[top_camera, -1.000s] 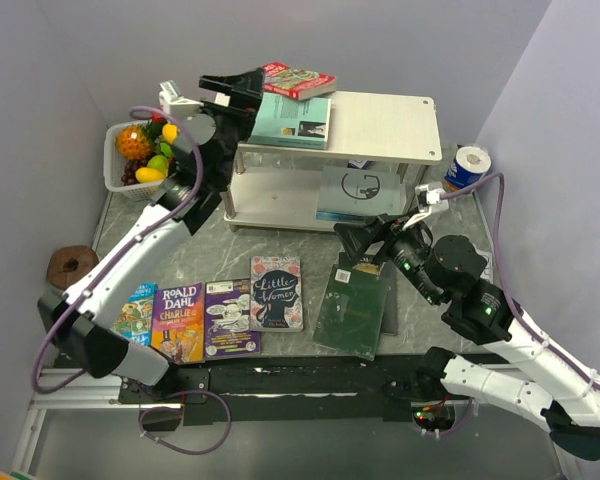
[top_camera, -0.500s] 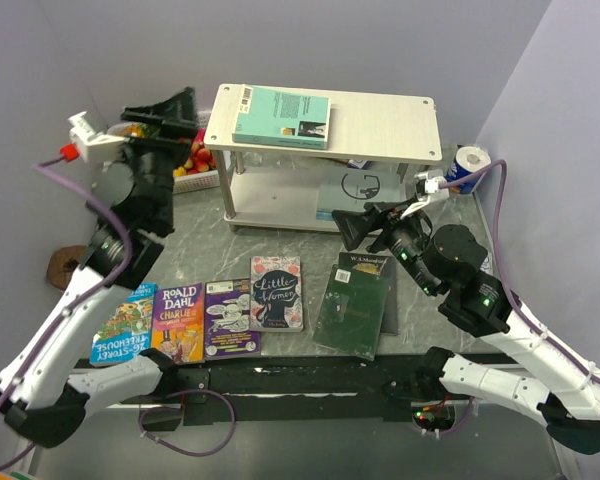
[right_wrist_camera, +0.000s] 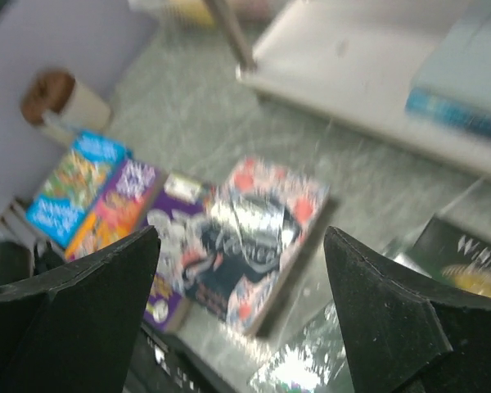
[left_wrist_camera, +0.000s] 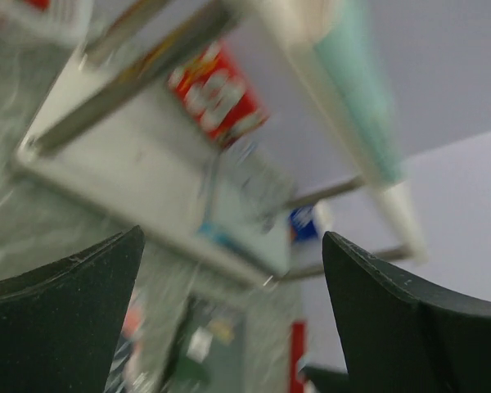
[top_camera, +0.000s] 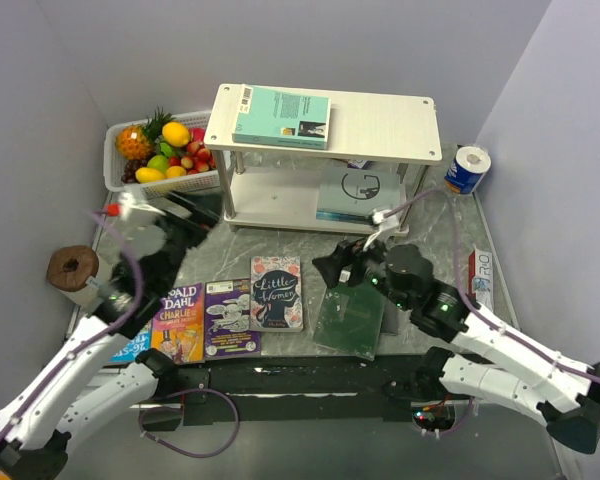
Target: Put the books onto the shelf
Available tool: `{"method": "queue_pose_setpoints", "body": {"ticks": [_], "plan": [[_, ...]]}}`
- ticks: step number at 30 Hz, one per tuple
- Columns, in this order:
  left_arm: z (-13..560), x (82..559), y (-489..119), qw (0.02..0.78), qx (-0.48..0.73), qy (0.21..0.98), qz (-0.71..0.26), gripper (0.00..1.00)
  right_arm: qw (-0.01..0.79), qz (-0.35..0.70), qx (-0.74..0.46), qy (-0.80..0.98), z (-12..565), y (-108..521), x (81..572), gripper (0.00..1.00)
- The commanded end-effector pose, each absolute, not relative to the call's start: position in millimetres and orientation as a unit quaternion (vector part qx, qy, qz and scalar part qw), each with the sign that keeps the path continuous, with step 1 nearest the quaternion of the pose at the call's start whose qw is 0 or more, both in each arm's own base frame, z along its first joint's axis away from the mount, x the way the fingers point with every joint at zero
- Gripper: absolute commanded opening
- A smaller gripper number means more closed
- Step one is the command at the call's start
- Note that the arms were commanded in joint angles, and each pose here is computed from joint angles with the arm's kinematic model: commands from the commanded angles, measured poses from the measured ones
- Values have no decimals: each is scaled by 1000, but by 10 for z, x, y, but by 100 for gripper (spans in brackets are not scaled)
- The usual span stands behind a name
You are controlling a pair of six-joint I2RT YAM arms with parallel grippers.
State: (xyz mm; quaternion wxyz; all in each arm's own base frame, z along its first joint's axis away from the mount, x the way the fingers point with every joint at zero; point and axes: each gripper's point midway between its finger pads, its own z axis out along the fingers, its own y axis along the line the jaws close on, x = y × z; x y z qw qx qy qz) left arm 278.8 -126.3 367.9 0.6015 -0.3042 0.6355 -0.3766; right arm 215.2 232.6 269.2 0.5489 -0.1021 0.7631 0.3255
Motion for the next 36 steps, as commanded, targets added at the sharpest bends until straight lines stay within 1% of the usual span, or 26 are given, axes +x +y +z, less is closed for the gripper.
{"method": "queue_pose_setpoints", "body": {"ticks": [1, 3, 5, 7, 8, 9, 11, 12, 13, 14, 16, 17, 20, 24, 26, 28, 29, 31, 33, 35, 36], "plan": [[2337, 2616, -1628, 458, -264, 776, -345, 96, 480, 371, -108, 788, 2294, 2590, 2039, 90], [1909, 2535, -1725, 419, -245, 806, -340, 96, 443, 386, -116, 801, 2107, 2757, 2013, 90], [1696, 2490, -1848, 387, -228, 823, -348, 96, 396, 398, -138, 816, 1870, 2935, 1952, 88], [1474, 2460, -1917, 362, -213, 840, -344, 96, 373, 406, -144, 822, 1763, 3057, 1956, 81], [1428, 2445, -1952, 353, -208, 844, -347, 96, 351, 398, -151, 834, 1590, 3124, 1960, 77], [1344, 2429, -1961, 345, -206, 849, -344, 96, 339, 400, -156, 837, 1519, 3172, 1948, 68], [1192, 2412, -1960, 329, -206, 860, -330, 96, 313, 390, -166, 850, 1291, 3237, 1951, 61], [1131, 2390, -1954, 324, -206, 864, -326, 96, 304, 389, -169, 853, 1229, 3258, 1941, 56], [1084, 2384, -1945, 321, -207, 866, -323, 96, 300, 385, -168, 856, 1169, 3263, 1956, 53], [1007, 2358, -1920, 317, -210, 869, -317, 96, 290, 374, -170, 864, 1049, 3263, 1961, 48], [973, 2354, -1932, 317, -208, 866, -325, 96, 276, 351, -167, 879, 891, 3226, 1977, 45], [906, 2335, -1916, 312, -211, 868, -322, 96, 260, 334, -164, 891, 746, 3197, 1978, 41], [777, 2282, -1955, 292, -203, 876, -327, 96, 238, 308, -156, 908, 537, 3134, 1975, 36], [540, 2173, -2030, 250, -185, 892, -329, 96, 211, 281, -149, 924, 316, 3028, 1923, 34], [530, 2141, -2131, 237, -167, 889, -354, 96, 195, 269, -150, 931, 189, 2990, 1893, 33], [462, 2084, -2206, 215, -153, 892, -366, 98, 186, 265, -149, 934, 126, 2984, 1881, 33], [498, 2064, -2280, 208, -140, 887, -387, 99, 178, 264, -150, 936, 79, 2983, 1855, 33], [463, 2030, -2338, 195, -129, 886, -400, 94, 174, 267, -149, 936, 42, 2988, 1848, 32], [472, 1992, -2406, 184, -115, 881, -421, 86, 166, 268, -149, 937, 0, 2987, 1838, 32], [464, 1933, -2443, 174, -103, 877, -435, 81, 160, 267, -150, 938, -35, 2990, 1827, 32], [524, 1918, -2496, 174, -89, 869, -455, 75, 157, 268, -150, 939, -42, 2992, 1823, 32]]}}
